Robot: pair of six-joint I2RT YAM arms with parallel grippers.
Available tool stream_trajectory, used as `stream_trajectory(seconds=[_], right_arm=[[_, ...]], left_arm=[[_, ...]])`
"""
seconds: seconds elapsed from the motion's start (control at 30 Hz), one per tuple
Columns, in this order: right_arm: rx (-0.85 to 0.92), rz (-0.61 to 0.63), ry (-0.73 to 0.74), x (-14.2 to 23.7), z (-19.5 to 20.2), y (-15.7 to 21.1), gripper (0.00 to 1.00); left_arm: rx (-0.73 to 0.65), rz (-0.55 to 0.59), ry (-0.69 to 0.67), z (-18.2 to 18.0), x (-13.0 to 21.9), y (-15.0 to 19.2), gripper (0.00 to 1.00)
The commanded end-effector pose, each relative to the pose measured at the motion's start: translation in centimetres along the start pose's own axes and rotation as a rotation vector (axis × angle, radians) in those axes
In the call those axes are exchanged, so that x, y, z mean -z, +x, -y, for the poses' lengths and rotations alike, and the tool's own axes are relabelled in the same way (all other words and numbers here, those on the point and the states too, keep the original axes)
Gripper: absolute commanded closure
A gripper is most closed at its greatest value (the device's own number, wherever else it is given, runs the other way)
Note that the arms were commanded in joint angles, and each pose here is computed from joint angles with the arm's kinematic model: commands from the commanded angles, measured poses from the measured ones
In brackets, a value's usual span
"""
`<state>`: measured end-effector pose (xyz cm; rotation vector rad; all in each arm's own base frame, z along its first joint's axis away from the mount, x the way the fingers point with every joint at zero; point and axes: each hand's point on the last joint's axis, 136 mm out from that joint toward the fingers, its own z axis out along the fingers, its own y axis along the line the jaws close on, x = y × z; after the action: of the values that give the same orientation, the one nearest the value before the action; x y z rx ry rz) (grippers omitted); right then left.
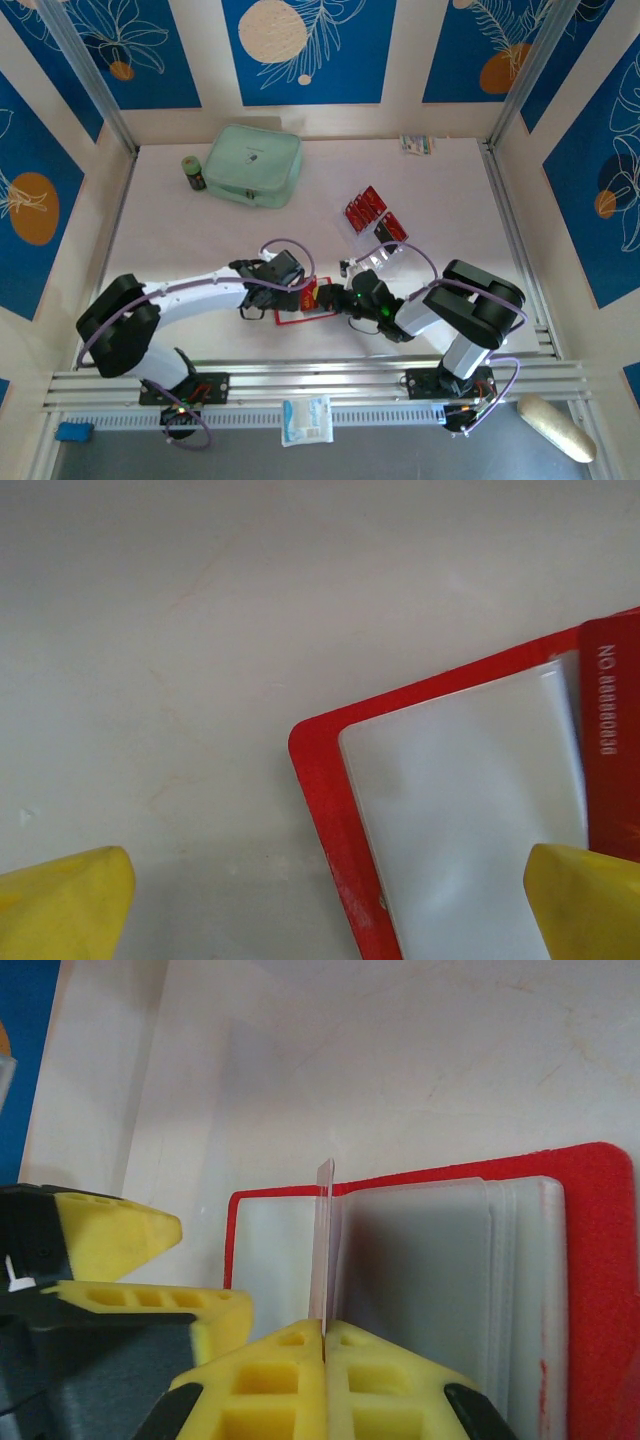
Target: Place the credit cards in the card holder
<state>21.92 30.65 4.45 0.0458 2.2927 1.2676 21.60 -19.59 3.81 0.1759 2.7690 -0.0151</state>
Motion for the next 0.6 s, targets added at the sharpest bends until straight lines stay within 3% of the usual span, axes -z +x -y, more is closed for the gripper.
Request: stream_trajectory(seconds=[0.0,0.57], right_arm=[[-0.013,0.008,0.000,0.1,0.3,-0.2,1.00],[-0.007,0.029,-0.037,0.4,-0.5,-1.4,1.00]], left_arm=[[-0.011,-0.031,-0.030,-0.6,-0.9,1.4,0.01],[-0.003,-0.073,-0.089,-2.4,-1.7,3.5,0.03]])
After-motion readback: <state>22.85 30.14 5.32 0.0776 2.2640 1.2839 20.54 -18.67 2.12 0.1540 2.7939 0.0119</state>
